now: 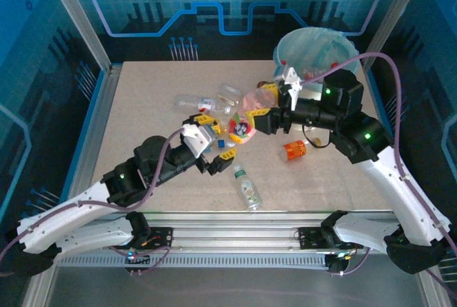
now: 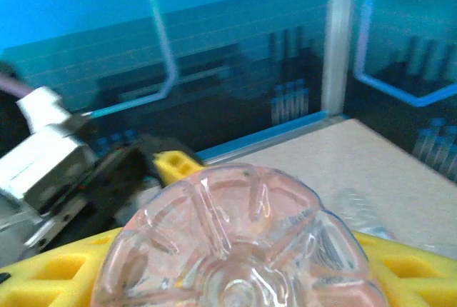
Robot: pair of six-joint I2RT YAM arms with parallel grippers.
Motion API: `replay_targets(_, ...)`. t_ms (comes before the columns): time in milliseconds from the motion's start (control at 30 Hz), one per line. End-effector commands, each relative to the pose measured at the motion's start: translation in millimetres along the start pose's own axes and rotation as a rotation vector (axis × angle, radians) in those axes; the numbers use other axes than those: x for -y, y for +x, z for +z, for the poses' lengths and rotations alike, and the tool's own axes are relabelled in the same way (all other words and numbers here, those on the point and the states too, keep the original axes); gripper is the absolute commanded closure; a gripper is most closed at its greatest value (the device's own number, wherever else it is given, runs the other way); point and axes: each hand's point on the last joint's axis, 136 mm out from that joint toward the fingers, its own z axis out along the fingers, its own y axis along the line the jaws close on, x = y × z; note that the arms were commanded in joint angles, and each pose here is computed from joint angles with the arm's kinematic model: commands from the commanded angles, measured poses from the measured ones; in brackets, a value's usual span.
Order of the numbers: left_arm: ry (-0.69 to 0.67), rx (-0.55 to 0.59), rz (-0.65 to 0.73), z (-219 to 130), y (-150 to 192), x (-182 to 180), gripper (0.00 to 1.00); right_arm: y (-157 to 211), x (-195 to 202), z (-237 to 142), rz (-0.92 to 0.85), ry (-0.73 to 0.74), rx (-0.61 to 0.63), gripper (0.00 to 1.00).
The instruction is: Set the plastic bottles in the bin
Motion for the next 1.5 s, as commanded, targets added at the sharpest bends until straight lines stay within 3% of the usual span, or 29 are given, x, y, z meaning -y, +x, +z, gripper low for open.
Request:
replay_targets(0,-0.225,0.116,-0.035,-16,-15,-39,0.03,-29,42,-22,-0.036,0.314,0.043,0.41)
replay_targets(133,-0.287,0.152,-0.067,-28,-10,-51,0.01,-54,96,-51,-0.041,0.67,0.073,0.4)
replay_targets(300,-0.29,0.125,-0.094,-29,-3,-52,0.01,-82,150,-72,-0.132,1.012,0.046,0.4)
replay_targets(433,-0.283,0.109,-0.107,-28,0,-51,0.01,-92,197,-77,-0.167,1.227,-0.042,0.39)
replay_targets(600,-0.283,0.094,-0.123,-26,2,-50,0.01,-76,255,-72,-0.139,1.401,-0.188,0.39)
replay_targets(900,-0.271,0.071,-0.131,-21,4,-48,0.01,-11,316,-39,-0.059,1.475,-0.363,0.38)
replay_targets(1100,-0.271,0.071,-0.139,-19,3,-48,0.01,-12,326,-27,-0.164,1.538,-0.413,0.35)
replay_targets(1300,-0.266,0.07,-0.147,-10,5,-45,0.01,-8,317,2,-0.135,1.457,-0.38,0.35)
replay_targets(1467,-0.261,0.066,-0.145,-7,1,-45,0.01,8,334,5,-0.104,1.483,-0.408,0.34)
